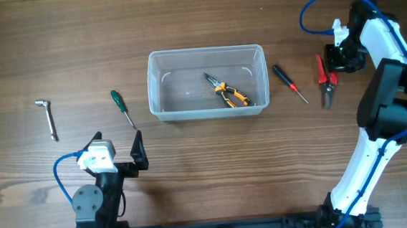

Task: Pack container
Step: 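Close the right gripper on a red snips handle and lift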

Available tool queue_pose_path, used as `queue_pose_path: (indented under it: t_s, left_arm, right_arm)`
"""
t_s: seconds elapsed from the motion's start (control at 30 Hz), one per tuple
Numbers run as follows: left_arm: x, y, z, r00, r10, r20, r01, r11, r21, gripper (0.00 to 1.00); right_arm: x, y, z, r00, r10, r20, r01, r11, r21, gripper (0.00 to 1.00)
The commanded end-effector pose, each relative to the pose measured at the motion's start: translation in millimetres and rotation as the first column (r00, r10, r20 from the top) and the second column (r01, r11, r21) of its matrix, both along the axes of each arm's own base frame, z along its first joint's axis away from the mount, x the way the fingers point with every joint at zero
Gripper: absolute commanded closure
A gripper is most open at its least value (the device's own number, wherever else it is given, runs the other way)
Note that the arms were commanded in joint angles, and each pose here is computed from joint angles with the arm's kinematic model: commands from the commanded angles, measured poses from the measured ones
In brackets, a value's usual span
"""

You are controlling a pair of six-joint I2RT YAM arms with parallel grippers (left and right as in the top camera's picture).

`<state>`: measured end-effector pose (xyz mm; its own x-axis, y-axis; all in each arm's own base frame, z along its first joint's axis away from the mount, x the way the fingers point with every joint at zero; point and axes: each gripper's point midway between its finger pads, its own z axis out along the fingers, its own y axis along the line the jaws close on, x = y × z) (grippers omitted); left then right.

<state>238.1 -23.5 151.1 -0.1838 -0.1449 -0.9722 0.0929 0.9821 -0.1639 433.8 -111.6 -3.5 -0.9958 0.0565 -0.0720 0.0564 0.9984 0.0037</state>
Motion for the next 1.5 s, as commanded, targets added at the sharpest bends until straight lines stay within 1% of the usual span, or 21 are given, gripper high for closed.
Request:
queue_pose_path:
  t_s: [0.0, 0.17, 0.3, 0.57, 0.7, 0.93, 1.1, 1.27, 1.33, 1.47]
  left_arm:
    - [-0.3, -4.6, -1.8, 1.000, -0.024, -0.002, 0.024, 1.000, -0.008, 0.00]
    - [-0.3, -4.6, -1.8, 1.000, -0.024, -0.002, 0.024, 1.000, -0.008, 0.00]
    - [-0.3, -4.6, -1.8, 1.000, -0.024, -0.002, 0.024, 1.000, -0.008, 0.00]
    - [-0.3, -4.6, -1.8, 1.000, -0.024, -0.002, 0.024, 1.000, -0.008, 0.00]
    - [-0.3, -4.6, -1.8, 1.000, -0.024, -0.002, 0.024, 1.000, -0.008, 0.00]
    - [-0.3, -4.6, -1.8, 1.000, -0.024, -0.002, 0.024, 1.000, -0.008, 0.00]
    - [-0.3, -4.6, -1.8, 1.000, -0.024, -0.002, 0.024, 1.000, -0.008, 0.00]
    - [-0.3, -4.6, -1.8, 1.000, -0.024, -0.002, 0.024, 1.000, -0.008, 0.00]
    - [-0.3, -4.6, -1.8, 1.000, -0.024, -0.002, 0.024, 1.000, -0.008, 0.00]
    - [-0.3, -4.6, -1.8, 1.000, -0.024, -0.002, 0.024, 1.000, -0.008, 0.00]
  right_arm:
    - [-6.0, 9.9, -16.9, 0.999, -0.018, -0.035, 0.020, 0.999, 0.046, 0.87]
    - [5.9, 6.8, -4.8, 1.000, -0.019, -0.002, 0.019, 0.999, 0.038, 0.88]
    - [14.1, 4.7, 6.5, 1.000, -0.018, 0.020, 0.018, 0.999, 0.033, 0.95]
    - [22.5, 2.5, 28.9, 0.999, -0.017, 0.050, 0.015, 1.000, 0.026, 0.96]
    - [30.5, 0.4, 54.1, 0.995, -0.010, 0.099, 0.009, 1.000, 0.013, 0.96]
    - [46.0, 6.2, 134.4, 0.966, 0.016, 0.258, -0.013, 1.000, -0.012, 0.96]
    - [41.0, 50.0, 194.6, 0.917, 0.131, 0.378, -0.152, 0.988, 0.026, 0.96]
    - [23.8, 113.2, 251.8, 0.840, 0.269, 0.470, -0.301, 0.953, -0.007, 0.96]
    - [13.1, 151.3, 272.1, 0.776, 0.383, 0.501, -0.416, 0.908, -0.050, 0.96]
    - [-4.7, 213.6, 281.9, 0.672, 0.548, 0.498, -0.577, 0.809, -0.112, 0.96]
